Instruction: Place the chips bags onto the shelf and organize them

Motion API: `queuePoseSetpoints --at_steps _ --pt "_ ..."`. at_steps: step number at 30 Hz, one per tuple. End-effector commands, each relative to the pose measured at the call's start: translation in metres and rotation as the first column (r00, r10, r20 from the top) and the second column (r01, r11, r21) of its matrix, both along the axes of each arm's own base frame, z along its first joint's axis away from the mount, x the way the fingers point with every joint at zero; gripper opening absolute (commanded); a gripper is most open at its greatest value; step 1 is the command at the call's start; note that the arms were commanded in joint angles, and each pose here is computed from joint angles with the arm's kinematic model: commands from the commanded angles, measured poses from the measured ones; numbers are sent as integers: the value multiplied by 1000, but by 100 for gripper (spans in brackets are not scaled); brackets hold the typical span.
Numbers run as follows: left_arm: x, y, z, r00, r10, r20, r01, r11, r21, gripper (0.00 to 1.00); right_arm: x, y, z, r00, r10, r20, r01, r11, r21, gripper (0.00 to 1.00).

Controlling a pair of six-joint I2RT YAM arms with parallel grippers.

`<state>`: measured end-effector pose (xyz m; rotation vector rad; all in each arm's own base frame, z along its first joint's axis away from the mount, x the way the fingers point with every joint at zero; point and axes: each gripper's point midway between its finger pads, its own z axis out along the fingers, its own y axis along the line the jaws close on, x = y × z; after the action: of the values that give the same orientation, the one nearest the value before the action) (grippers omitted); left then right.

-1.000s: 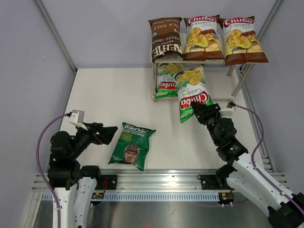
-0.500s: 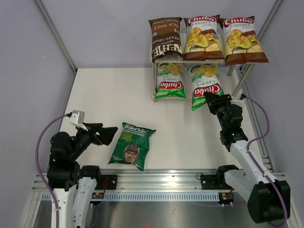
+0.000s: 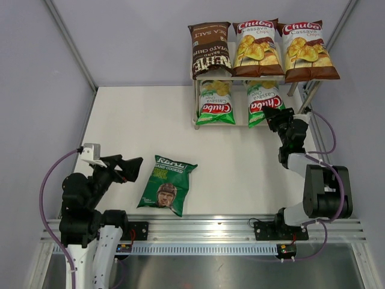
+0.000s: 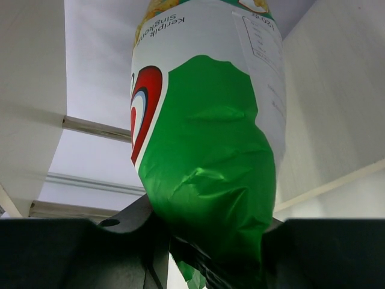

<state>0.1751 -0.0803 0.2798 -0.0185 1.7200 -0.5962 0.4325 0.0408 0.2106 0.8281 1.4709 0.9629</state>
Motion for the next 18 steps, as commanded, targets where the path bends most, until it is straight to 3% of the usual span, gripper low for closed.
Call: queuePoseSetpoints --at_steps 1,12,18 --pt "2 1 13 997 8 77 -8 1000 0 99 14 6 57 966 50 253 -40 998 -48 11" --pt "-2 -3 15 995 -20 94 21 1000 -6 99 43 -2 -33 990 -7 143 -4 997 77 11" --pt "-3 -6 14 995 -34 94 35 999 -6 99 44 -5 -58 989 -71 132 53 989 139 14"
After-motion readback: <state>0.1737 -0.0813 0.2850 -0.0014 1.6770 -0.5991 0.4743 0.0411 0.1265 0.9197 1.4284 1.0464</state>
